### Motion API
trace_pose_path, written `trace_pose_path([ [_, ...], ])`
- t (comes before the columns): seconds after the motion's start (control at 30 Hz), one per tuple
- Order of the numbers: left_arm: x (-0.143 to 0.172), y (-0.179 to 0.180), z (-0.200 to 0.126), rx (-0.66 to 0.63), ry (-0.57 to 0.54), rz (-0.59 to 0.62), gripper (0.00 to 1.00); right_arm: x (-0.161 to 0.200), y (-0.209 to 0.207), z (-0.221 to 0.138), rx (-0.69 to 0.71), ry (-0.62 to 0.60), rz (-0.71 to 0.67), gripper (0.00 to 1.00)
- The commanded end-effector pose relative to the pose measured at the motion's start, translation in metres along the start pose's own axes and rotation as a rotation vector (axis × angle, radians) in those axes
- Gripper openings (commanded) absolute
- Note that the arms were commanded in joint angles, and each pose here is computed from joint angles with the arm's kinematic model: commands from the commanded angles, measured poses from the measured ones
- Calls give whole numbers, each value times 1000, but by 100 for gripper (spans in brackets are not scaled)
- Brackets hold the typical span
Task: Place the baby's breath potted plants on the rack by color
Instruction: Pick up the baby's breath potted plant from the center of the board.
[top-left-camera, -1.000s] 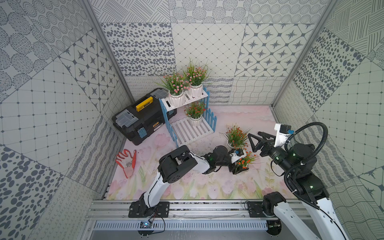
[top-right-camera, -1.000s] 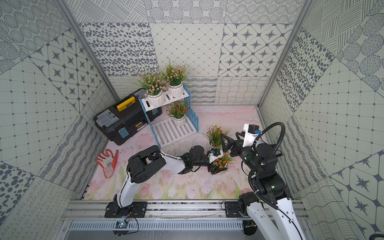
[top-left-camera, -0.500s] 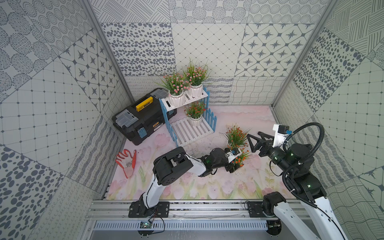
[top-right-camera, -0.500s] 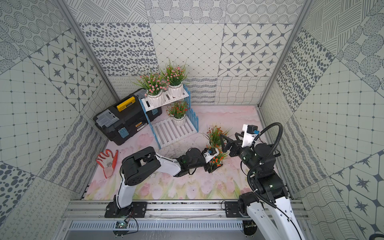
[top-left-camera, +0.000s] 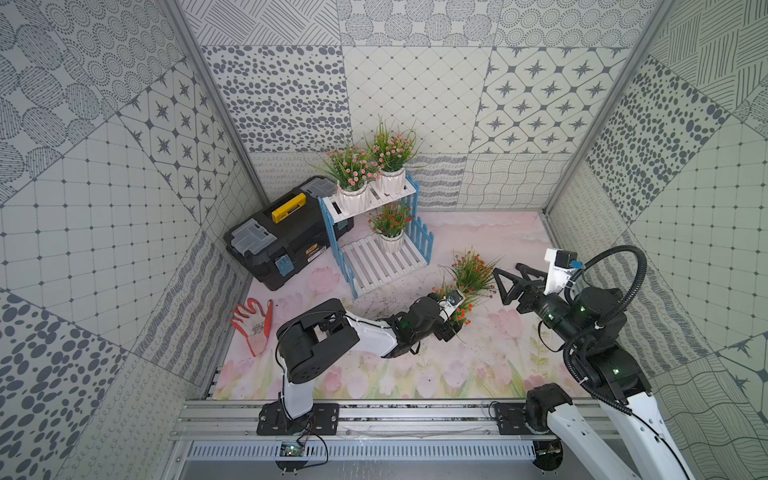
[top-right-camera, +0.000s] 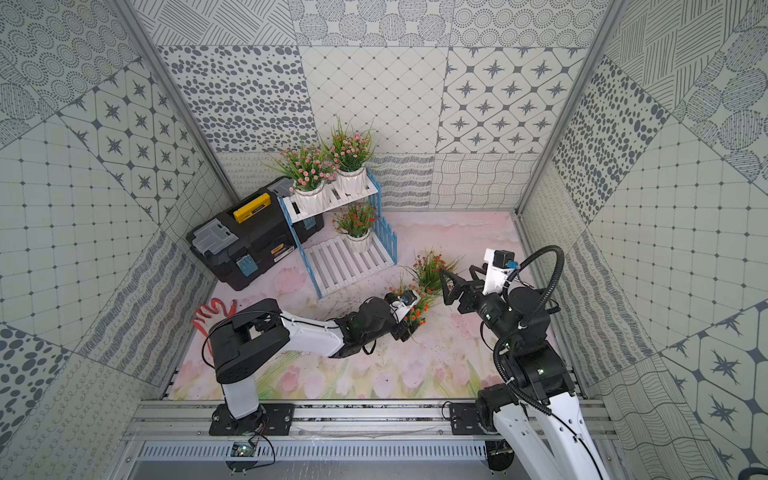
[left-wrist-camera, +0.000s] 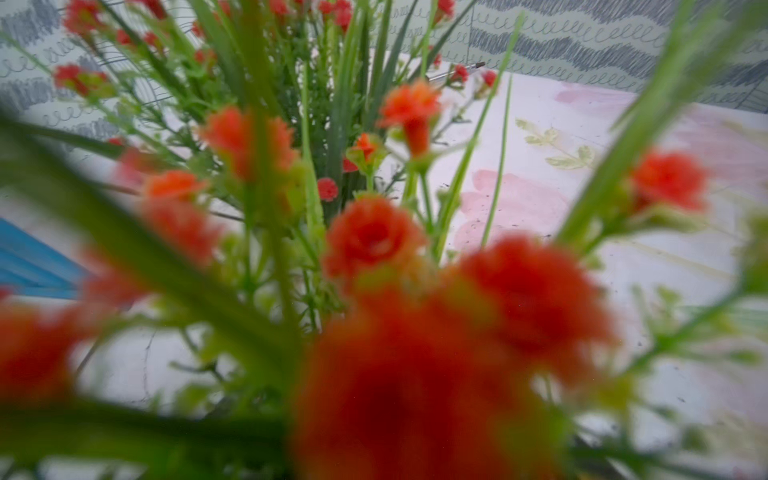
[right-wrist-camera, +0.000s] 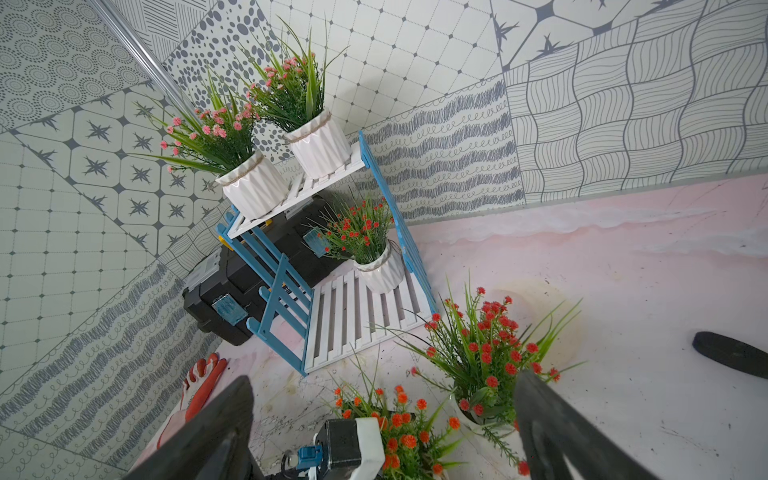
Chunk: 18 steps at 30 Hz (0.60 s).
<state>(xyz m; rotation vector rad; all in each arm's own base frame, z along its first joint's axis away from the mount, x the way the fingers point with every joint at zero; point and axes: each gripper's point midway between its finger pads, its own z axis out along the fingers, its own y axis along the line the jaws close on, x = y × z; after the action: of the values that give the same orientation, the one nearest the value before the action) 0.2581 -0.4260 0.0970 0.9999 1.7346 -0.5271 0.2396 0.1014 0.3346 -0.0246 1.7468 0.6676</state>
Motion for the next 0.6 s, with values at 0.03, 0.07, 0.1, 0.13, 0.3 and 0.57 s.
trace_pose_path([
  [0.03, -21, 48, -22, -251, -48, -53, 66, -13, 7, -7, -33, -63, -4, 98],
  [0.07, -23, 52, -24, -261, -50, -60, 66, -12, 7, -7, -33, -63, -4, 98],
  [0.1, -25, 58, -28, -286, -52, -72, 66, -13, 7, -7, -33, -64, -2, 98],
  [0.13, -28, 64, -31, -312, -56, -79, 66, -12, 8, -7, -35, -63, -2, 98],
  [0.3, -36, 94, -47, -428, -70, -111, 66, -12, 8, -6, -41, -65, 1, 98],
  [0.57, -44, 143, -66, -563, -106, -186, 66, -12, 8, -4, -42, -62, 5, 98],
])
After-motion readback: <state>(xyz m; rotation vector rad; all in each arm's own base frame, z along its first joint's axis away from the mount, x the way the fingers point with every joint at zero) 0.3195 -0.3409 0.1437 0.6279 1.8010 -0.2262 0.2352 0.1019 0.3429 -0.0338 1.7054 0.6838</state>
